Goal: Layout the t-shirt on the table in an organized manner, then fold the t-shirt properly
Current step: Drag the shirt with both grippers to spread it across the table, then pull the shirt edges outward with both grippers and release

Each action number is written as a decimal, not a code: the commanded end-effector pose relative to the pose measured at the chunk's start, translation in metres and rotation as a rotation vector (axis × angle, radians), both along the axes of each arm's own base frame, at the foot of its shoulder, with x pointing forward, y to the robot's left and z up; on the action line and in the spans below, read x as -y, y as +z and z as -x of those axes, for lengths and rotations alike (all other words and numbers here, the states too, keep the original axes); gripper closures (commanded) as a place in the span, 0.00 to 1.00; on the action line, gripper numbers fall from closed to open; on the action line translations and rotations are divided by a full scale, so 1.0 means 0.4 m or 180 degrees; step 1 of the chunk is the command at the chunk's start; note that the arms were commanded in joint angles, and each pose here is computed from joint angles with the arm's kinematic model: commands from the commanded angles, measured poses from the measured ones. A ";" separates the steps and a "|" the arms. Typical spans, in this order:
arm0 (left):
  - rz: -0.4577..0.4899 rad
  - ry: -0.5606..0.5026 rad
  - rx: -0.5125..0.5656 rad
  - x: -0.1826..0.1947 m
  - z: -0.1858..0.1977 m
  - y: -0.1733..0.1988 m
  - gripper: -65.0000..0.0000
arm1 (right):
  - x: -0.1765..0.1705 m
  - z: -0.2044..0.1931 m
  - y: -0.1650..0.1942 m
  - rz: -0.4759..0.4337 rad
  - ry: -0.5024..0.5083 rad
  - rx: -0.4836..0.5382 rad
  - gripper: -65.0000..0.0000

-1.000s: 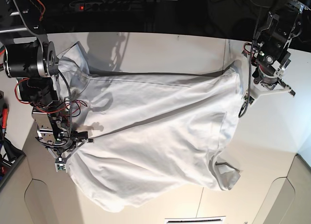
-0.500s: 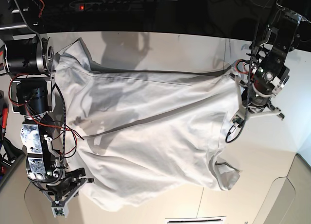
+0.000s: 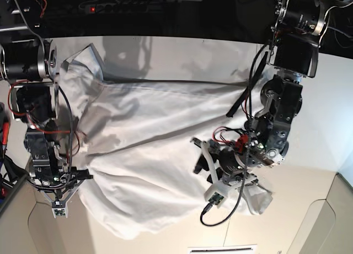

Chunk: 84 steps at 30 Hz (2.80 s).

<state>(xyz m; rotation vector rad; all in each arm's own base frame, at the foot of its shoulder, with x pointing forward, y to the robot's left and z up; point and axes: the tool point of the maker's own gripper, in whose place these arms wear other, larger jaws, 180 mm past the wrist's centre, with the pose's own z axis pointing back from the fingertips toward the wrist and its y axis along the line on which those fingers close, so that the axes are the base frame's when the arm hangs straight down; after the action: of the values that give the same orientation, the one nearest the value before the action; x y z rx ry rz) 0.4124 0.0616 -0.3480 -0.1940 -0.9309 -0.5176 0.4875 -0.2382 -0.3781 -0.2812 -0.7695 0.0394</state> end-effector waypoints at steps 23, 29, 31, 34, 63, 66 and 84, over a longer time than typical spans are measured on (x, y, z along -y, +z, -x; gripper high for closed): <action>-0.0136 0.0454 -0.0323 -0.039 -0.047 -0.175 0.99 | 0.002 0.033 -0.068 0.0034 0.0053 0.0051 0.75; -0.0138 0.0452 -0.0325 -0.039 -0.046 -0.175 1.00 | 0.002 0.033 -0.068 0.0034 0.0054 0.0053 0.75; -0.0138 0.0428 -0.0329 -0.037 -0.045 -0.175 1.00 | 0.002 0.031 -0.066 0.0035 0.0059 0.0072 0.75; -0.0117 0.0173 -0.0459 -0.009 -0.023 -0.184 0.97 | 0.001 0.026 -0.061 0.0038 0.0072 0.0119 0.75; -0.0062 0.0274 -0.0034 -0.054 -0.071 -0.072 1.00 | 0.001 0.026 -0.061 0.0038 0.0072 0.0119 0.75; -0.0148 0.0384 0.0070 -0.090 -0.084 -0.049 1.00 | 0.001 0.027 -0.062 0.0038 0.0072 0.0117 0.75; -0.1185 0.1073 0.0343 -0.384 -0.102 -0.022 1.00 | 0.000 0.026 -0.060 0.0038 0.0074 0.0128 0.75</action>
<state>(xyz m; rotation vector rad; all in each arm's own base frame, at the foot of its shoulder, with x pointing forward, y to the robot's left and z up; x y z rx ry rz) 0.4395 0.2126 -0.3778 0.3065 -0.8739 -0.3829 0.4579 -0.2352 -0.4268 -0.2727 -0.7408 0.0659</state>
